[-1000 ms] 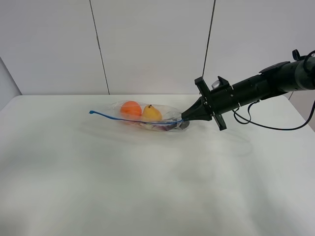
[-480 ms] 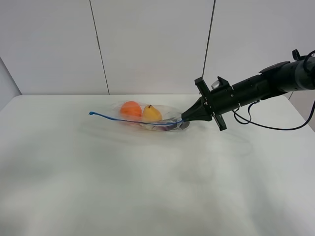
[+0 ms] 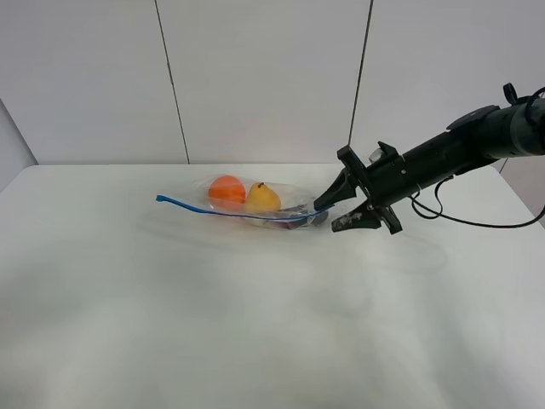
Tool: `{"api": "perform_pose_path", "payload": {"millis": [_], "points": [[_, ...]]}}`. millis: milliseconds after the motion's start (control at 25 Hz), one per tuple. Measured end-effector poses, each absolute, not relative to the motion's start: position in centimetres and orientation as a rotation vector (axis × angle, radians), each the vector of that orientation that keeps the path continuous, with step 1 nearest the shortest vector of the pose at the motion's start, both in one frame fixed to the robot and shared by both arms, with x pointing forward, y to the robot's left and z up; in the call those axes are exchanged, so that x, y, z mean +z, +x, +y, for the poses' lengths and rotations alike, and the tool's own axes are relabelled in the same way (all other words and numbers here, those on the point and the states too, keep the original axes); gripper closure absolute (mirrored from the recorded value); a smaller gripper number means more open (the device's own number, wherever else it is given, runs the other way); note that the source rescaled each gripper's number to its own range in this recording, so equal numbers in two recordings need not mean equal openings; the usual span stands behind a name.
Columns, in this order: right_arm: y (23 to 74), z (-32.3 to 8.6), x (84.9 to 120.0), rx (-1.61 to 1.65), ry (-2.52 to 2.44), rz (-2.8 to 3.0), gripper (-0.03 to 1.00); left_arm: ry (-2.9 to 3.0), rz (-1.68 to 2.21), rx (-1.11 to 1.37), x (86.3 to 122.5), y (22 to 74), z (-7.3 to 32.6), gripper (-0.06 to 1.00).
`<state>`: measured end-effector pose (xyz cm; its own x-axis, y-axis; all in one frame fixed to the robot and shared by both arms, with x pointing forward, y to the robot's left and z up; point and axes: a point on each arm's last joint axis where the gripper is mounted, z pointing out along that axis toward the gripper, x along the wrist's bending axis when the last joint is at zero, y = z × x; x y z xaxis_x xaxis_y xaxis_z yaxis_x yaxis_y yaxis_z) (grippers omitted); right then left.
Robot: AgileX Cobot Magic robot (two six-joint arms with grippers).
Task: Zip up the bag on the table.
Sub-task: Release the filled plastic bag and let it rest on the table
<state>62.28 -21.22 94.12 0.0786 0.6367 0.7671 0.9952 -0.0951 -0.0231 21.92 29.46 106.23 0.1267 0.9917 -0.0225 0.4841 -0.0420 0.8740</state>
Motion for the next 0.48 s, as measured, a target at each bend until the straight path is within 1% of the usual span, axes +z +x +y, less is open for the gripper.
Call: {"api": "perform_pose_path", "payload": {"millis": [40,80,160,240,360,480], "points": [[62.2,-21.3,94.1,-0.803,-1.795,-1.632,0.14,1.637,1.460,0.834,106.2,21.9,29.5,-0.06],[62.1,-21.4,94.1,-0.787,-1.796,-1.660,0.07,1.637,1.460,0.834,106.2,21.9,29.5,-0.06],[62.1,-21.8,94.4,-0.737,-1.814,-1.737,0.00,1.637,1.460,0.834,106.2,21.9,29.5,-0.06],[62.5,-22.7,95.0,-0.637,-1.860,-1.856,-0.02,1.637,1.460,0.834,106.2,21.9,29.5,-0.06],[63.9,-24.4,96.7,-0.474,-1.975,-2.045,-0.03,1.636,1.460,0.835,106.2,21.9,29.5,-0.06],[65.4,-26.2,99.2,-0.364,-2.096,-2.235,-0.03,1.636,1.459,0.835,106.2,21.9,29.5,-0.06]]}}
